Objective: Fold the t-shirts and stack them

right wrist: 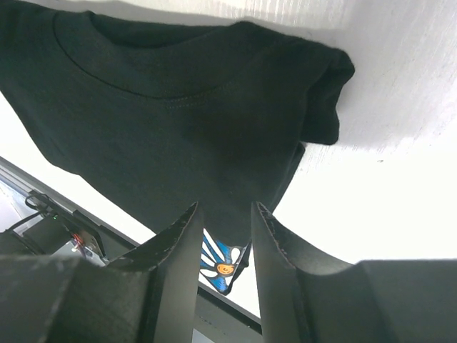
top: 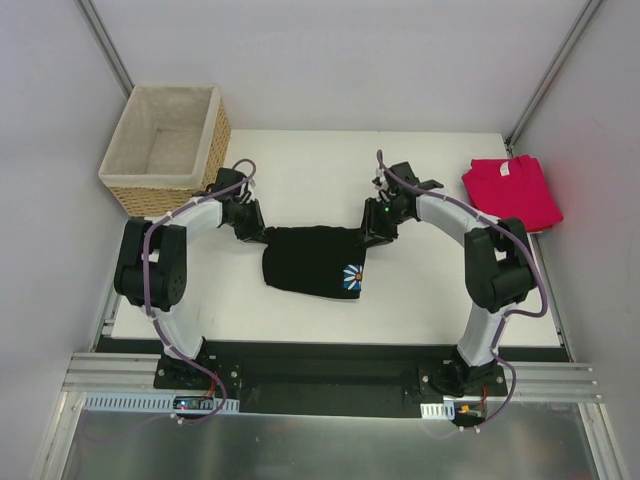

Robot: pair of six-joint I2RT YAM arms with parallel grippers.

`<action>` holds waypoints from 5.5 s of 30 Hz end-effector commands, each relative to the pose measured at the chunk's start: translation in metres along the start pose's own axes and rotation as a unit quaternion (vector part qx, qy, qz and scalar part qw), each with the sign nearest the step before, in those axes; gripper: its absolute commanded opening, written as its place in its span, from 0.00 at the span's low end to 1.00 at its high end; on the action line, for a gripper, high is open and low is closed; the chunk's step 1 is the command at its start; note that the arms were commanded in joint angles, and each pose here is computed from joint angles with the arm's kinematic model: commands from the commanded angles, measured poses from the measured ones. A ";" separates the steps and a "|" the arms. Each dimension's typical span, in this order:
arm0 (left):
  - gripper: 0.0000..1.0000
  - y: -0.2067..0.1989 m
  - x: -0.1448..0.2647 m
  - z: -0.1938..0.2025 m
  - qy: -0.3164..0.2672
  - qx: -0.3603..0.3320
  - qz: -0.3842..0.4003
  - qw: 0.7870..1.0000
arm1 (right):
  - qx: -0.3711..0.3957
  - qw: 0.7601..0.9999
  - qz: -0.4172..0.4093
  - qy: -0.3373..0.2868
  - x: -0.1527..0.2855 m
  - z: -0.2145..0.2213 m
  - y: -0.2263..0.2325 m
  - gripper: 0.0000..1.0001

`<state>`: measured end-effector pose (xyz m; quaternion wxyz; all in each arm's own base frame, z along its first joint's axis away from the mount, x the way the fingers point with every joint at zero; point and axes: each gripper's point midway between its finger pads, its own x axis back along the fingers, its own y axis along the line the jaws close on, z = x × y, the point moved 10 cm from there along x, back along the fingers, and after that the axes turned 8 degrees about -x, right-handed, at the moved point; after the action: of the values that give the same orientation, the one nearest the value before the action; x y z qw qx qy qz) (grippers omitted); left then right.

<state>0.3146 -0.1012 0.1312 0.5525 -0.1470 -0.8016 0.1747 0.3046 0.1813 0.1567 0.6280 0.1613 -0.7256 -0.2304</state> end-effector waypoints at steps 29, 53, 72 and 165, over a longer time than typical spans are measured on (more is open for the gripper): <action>0.35 -0.045 -0.003 0.024 0.032 -0.059 0.028 0.997 | 0.041 0.999 0.019 0.007 0.004 0.011 0.009 0.35; 0.13 -0.075 0.065 0.005 -0.034 -0.104 0.056 0.992 | 0.023 0.986 0.134 -0.093 0.046 -0.002 -0.005 0.25; 0.00 -0.106 0.003 -0.009 0.007 -0.104 0.102 0.989 | 0.022 0.997 0.071 -0.028 0.009 -0.007 -0.007 0.05; 0.24 -0.063 0.082 0.030 -0.047 -0.079 0.094 0.991 | -0.143 0.928 0.285 -0.193 0.189 -0.039 -0.169 0.29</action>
<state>0.2553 -0.1235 0.2178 0.4830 -0.2378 -0.8288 0.1523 0.3084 -0.0668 0.2333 0.5280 -0.2160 -0.8045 -0.1655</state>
